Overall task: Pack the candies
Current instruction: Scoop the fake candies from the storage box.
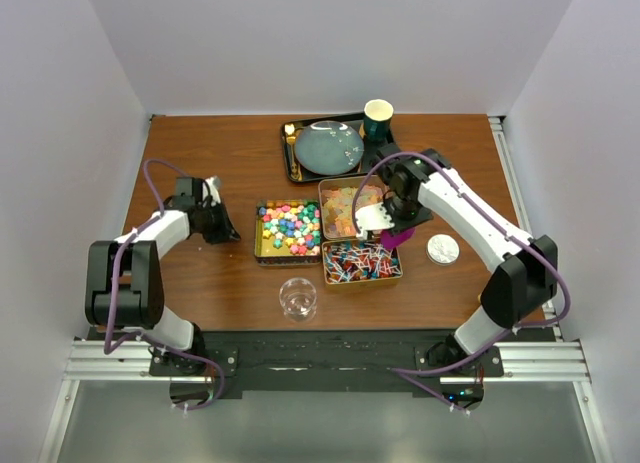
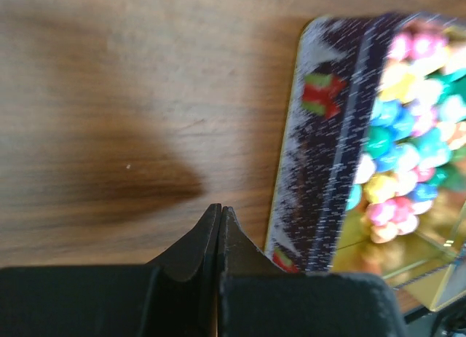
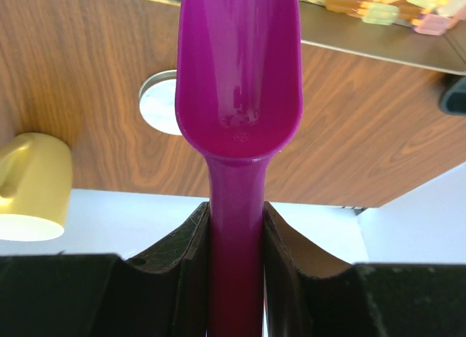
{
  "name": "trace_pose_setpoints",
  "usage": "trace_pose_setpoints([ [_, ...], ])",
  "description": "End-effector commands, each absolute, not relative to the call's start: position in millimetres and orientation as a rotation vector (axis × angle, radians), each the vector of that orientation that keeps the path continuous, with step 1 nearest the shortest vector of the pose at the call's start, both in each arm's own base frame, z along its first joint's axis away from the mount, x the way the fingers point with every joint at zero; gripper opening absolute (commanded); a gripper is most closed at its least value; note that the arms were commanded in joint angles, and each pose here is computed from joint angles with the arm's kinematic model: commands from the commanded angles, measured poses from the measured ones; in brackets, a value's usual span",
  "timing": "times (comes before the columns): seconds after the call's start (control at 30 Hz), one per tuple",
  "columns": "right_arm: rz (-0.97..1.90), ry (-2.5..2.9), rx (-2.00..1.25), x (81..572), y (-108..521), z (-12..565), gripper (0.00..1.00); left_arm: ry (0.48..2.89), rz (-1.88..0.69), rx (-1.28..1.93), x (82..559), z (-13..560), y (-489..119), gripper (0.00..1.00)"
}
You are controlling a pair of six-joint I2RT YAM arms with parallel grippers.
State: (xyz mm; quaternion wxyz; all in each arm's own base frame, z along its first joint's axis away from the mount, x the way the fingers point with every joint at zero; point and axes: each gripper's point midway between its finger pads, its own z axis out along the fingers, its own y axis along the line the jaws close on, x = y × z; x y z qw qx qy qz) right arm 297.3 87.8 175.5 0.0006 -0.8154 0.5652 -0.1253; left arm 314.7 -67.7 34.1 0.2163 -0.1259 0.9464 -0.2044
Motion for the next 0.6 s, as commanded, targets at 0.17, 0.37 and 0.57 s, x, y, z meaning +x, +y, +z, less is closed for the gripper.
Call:
trace_pose_setpoints([
  [0.17, -0.733, 2.012, -2.773, 259, 60, 179, 0.0, 2.659, -0.554, -0.308, 301, 16, -88, 0.0],
  [0.37, -0.744, 2.144, -2.728, 255, 64, 162, 0.0, 2.675, -0.597, -0.263, 301, 9, -100, 0.0],
  [0.57, -0.491, 2.287, -2.608, 242, 87, 142, 0.0, 2.673, -0.621, -0.248, 299, 7, -104, 0.0],
])
